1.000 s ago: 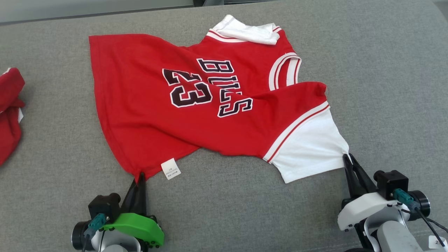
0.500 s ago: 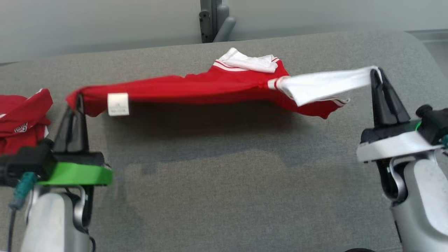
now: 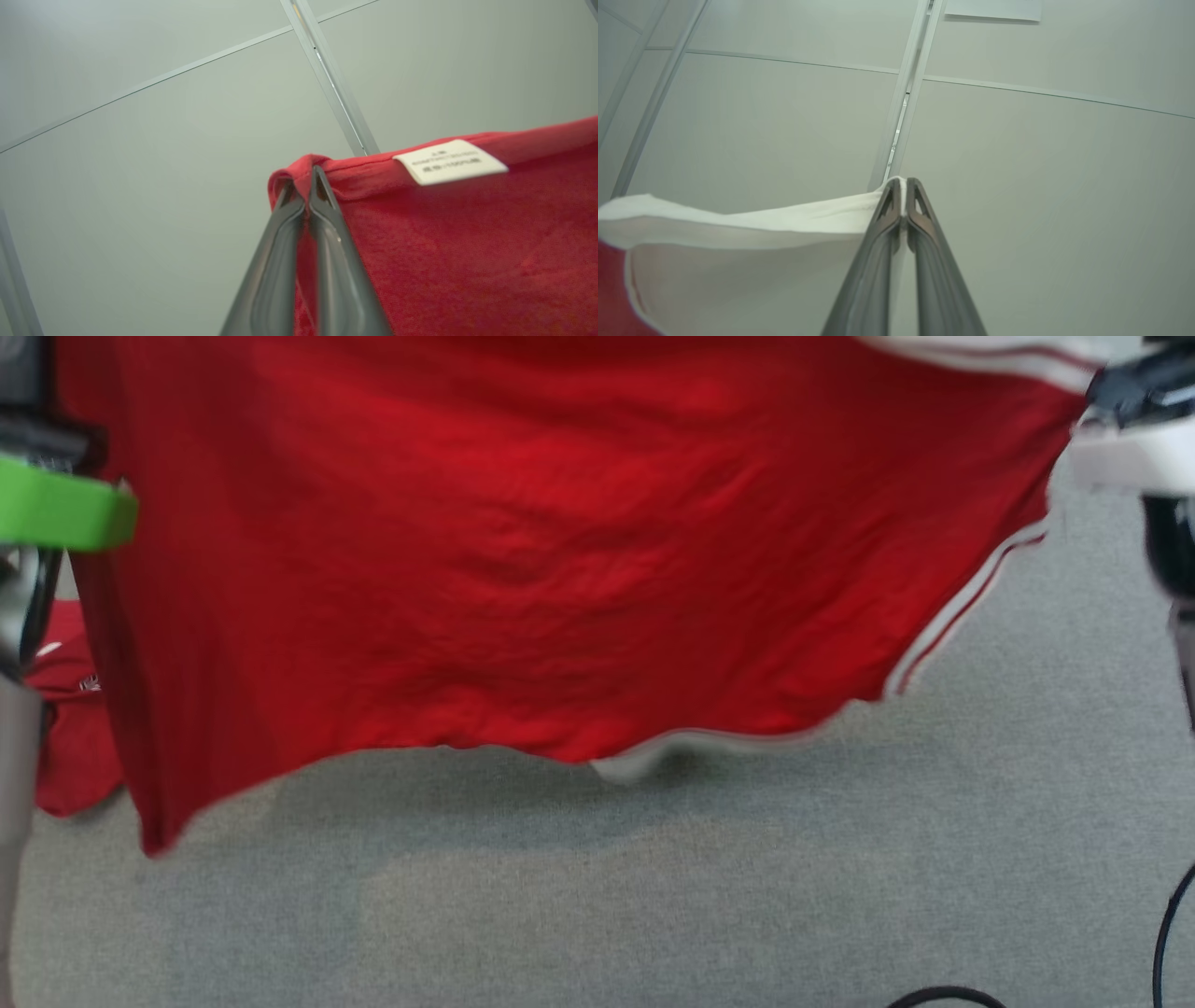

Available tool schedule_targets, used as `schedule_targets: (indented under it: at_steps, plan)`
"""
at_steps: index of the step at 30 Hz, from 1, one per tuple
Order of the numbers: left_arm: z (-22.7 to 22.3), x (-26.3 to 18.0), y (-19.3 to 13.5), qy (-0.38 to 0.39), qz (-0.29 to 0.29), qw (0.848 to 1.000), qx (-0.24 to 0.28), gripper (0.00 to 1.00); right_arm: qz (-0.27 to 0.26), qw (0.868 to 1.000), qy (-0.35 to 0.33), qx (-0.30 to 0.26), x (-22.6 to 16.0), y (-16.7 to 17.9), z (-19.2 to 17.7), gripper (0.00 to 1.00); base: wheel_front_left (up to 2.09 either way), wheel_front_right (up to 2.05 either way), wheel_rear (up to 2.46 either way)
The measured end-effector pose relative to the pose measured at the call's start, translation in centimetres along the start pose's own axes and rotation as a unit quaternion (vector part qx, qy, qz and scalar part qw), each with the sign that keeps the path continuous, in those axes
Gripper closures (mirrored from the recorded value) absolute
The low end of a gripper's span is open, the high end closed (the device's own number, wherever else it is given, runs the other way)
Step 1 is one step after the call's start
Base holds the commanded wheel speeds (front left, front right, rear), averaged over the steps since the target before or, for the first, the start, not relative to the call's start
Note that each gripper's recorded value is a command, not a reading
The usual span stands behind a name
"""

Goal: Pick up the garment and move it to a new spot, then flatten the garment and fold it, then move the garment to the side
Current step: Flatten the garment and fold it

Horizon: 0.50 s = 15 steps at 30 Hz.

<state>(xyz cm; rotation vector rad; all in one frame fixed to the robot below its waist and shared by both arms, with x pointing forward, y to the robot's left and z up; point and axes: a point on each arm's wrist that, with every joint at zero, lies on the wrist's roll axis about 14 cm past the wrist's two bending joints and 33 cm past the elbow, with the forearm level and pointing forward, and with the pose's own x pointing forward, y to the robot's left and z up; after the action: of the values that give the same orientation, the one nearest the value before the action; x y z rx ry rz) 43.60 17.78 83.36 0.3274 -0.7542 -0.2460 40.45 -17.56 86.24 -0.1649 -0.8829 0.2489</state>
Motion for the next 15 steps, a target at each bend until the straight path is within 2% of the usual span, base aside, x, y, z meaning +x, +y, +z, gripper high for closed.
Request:
schedule_targets:
  at_steps: [4, 8, 12, 15]
  plan:
    - [-1.3, 2.6, 0.1, 0.017, -0.017, 1.0, 0.012, 1.0, 0.015, 1.0, 0.003, -0.023, 3.2, -0.5, -0.6, 1.0, 0.0, 0.0, 0.0]
    - [-4.1, 5.2, -0.2, 0.037, -0.031, 0.999, 0.019, 1.0, 0.013, 0.999, 0.027, -0.045, 6.2, -1.7, -3.6, 1.0, 0.0, 0.0, 0.0]
    - [-8.7, 8.9, 0.9, 0.063, -0.02, 0.997, 0.032, 1.0, -0.012, 0.996, 0.048, -0.074, 10.3, -4.5, -7.8, 1.0, 0.0, 0.0, 0.0]
    - [-11.3, 11.1, 0.6, 0.071, -0.027, 0.996, 0.049, 1.0, -0.044, 0.995, 0.035, -0.088, 12.4, -6.7, -9.3, 1.0, 0.0, 0.0, 0.0]
